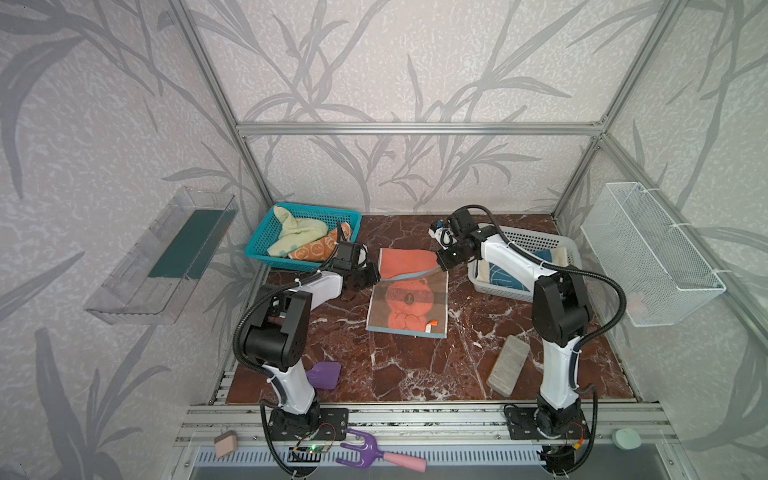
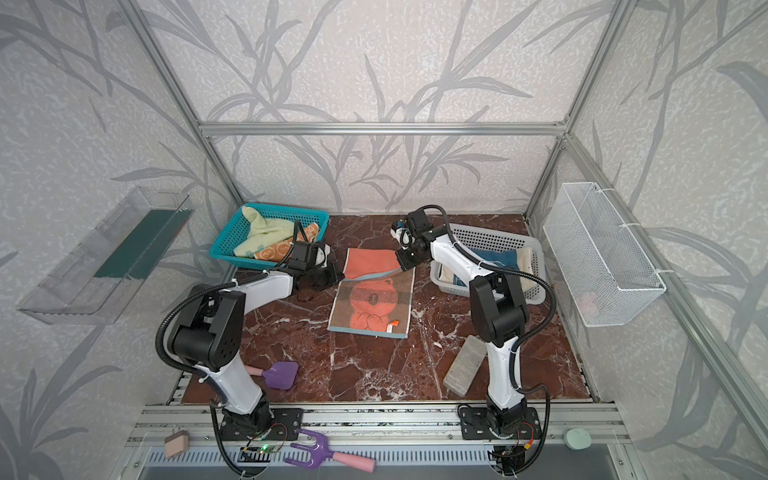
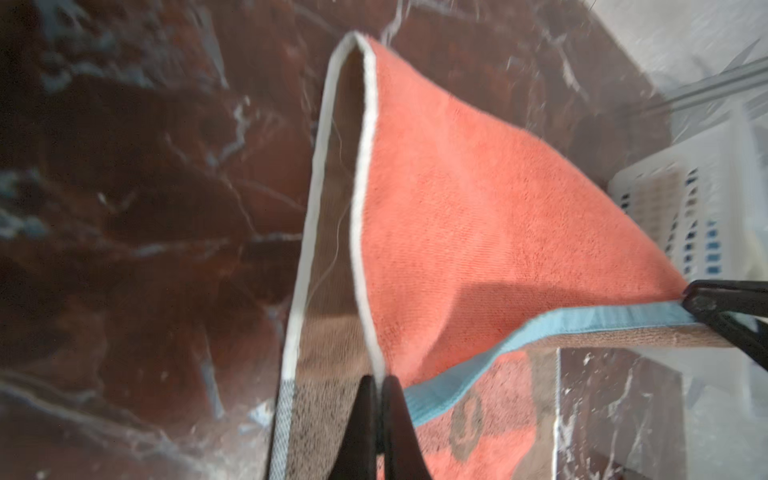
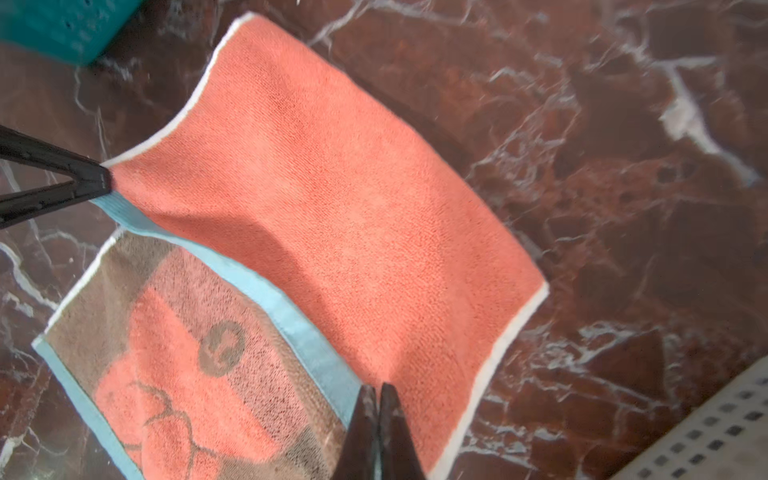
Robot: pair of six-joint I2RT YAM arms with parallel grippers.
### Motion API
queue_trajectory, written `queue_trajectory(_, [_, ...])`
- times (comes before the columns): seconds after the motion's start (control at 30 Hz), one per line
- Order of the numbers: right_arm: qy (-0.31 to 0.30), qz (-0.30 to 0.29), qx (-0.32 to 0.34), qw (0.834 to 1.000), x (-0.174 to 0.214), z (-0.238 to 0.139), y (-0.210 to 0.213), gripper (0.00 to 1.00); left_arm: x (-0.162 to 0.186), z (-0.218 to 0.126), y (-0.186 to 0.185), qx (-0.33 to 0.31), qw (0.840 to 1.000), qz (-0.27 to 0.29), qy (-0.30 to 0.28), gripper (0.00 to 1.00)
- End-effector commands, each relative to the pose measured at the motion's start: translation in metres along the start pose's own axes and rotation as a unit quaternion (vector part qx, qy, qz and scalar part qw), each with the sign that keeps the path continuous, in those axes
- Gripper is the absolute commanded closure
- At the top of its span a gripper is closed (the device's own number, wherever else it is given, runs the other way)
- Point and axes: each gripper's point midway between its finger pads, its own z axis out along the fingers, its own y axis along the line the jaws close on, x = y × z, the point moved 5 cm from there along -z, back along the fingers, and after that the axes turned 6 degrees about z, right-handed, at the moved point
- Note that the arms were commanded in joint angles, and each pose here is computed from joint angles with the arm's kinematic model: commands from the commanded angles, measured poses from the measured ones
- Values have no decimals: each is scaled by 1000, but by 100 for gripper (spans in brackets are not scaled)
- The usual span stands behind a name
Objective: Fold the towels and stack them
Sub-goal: 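Lower the spread towel flat onto the table with both grippers, then fold the towel's far half toward the robot with both grippers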
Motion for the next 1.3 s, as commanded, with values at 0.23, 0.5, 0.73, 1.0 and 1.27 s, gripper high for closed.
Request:
queue_trajectory(0.23, [103,16,-11,994,96,32,35,100,104,-15,14,-59,995,2,76,100])
queue_trajectory(0.5, [90,22,-2,996,100,14,34,100,104,-37,5,-50,997,-1,64,100])
queue_trajectory(0.73, [32,11,-24,999,56,-45,45,100,50,-82,-17,-7,1000,12,25,100])
queue_trajectory(1.0, [67,21,-76,995,94,-44,49,100,89,-97,7,9,999,-21,43,100])
queue_trajectory(1.27, [109,62,-106,986,149,-20,49,100,142,-78,32,12,995,-70,76,100])
